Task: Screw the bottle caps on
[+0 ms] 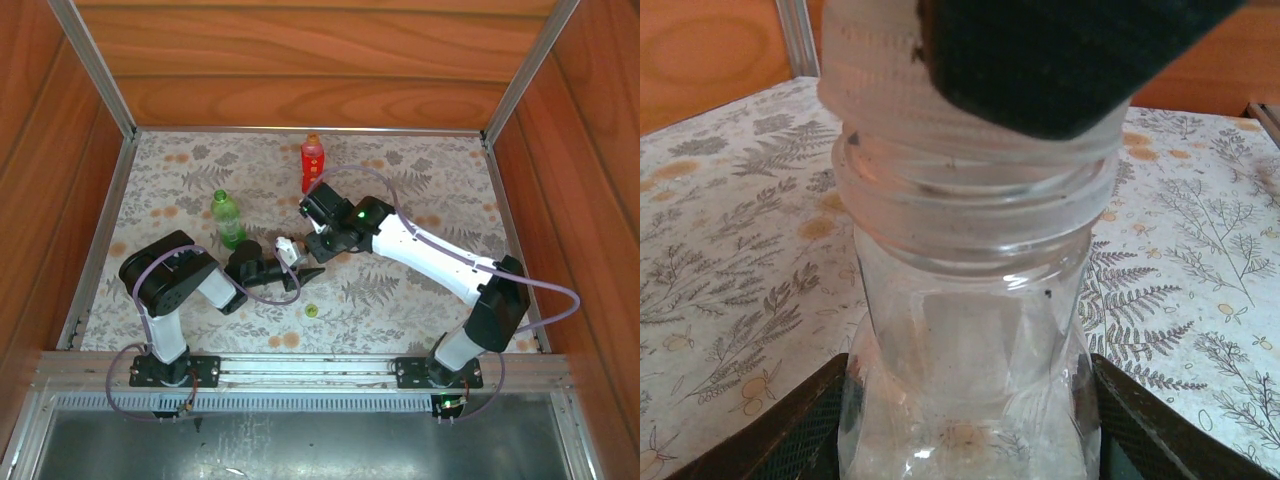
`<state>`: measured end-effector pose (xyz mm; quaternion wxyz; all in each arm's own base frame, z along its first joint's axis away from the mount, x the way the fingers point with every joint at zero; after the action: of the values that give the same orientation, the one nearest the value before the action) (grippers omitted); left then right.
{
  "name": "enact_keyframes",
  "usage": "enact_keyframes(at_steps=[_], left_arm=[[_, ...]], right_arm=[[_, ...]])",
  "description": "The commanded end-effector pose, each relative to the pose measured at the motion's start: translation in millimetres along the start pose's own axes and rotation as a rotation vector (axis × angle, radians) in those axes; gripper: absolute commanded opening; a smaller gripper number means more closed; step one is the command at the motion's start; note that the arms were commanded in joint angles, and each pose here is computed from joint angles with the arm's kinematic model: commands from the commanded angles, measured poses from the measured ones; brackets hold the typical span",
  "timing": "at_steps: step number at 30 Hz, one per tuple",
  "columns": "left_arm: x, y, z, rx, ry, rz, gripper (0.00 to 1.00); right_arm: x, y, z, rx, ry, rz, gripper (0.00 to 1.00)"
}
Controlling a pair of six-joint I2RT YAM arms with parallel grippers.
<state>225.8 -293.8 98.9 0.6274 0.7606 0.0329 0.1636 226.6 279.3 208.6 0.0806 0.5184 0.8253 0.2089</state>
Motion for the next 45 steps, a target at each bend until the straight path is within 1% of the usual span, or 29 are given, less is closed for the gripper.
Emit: enact_keyframes(at_steps=[1,2,6,13,18,24,28,31,33,34,37,41,45], left_arm=[[-3,2,3,-0.013,-0.031,0.007,0.57],[-3,1,3,-0.011,-0.029,0.005,0.57],[-4,1,3,-0.011,-0.031,0.006,0.57],[-4,0,4,-0.008,-0.033,0.003,0.57],[-4,0,4,-0.009,-0.033,0.004,0.57],[-4,0,4,-0.010,-0.034,0.003,0.57],[-5,0,3,-0.009,-0.038,0.002,0.57],[-4,0,4,-0.011,-0.036,0.002,0.56],[-5,-1,3,-0.008,-0.037,0.001,0.57],[-4,0,3,-0.010,-0.037,0.001,0.57],[-4,0,3,-0.010,-0.035,0.002,0.57],[-4,0,3,-0.010,-0.036,0.002,0.57],[-5,0,4,-0.009,-0.038,0.002,0.57]], right_arm=[[-12,1,-8,-0.052,-0.049,0.004,0.56],[-12,2,-10,-0.077,-0.039,0.006,0.60],[-12,5,-20,-0.157,-0.001,0.010,0.67],[-7,0,-23,-0.264,0.116,0.042,0.68],[-8,4,-23,-0.322,0.151,0.161,0.67],[-2,-1,-11,-0.306,0.236,0.294,0.65],[-3,-5,-4,-0.287,0.237,0.310,0.63],[-2,-4,-5,-0.287,0.243,0.309,0.59],[-2,-4,-5,-0.287,0.244,0.303,0.52],[-2,-4,-5,-0.285,0.245,0.301,0.50],[-1,-6,-3,-0.270,0.242,0.293,0.48],[0,-8,1,-0.247,0.238,0.284,0.51],[1,-8,2,-0.241,0.237,0.269,0.50]])
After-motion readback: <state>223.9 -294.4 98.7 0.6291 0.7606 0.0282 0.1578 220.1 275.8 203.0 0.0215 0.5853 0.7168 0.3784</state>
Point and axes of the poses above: each hand's point on the last joint's axis, 136 mm out from that joint toward the fingers, its own z axis out along the fingers, its own x axis along the line the jaws close on, y = z × x, the point moved 4 cm from there along -z, back along the fingers, and after that the axes turned 12 degrees about z, right-handed, at the moved point
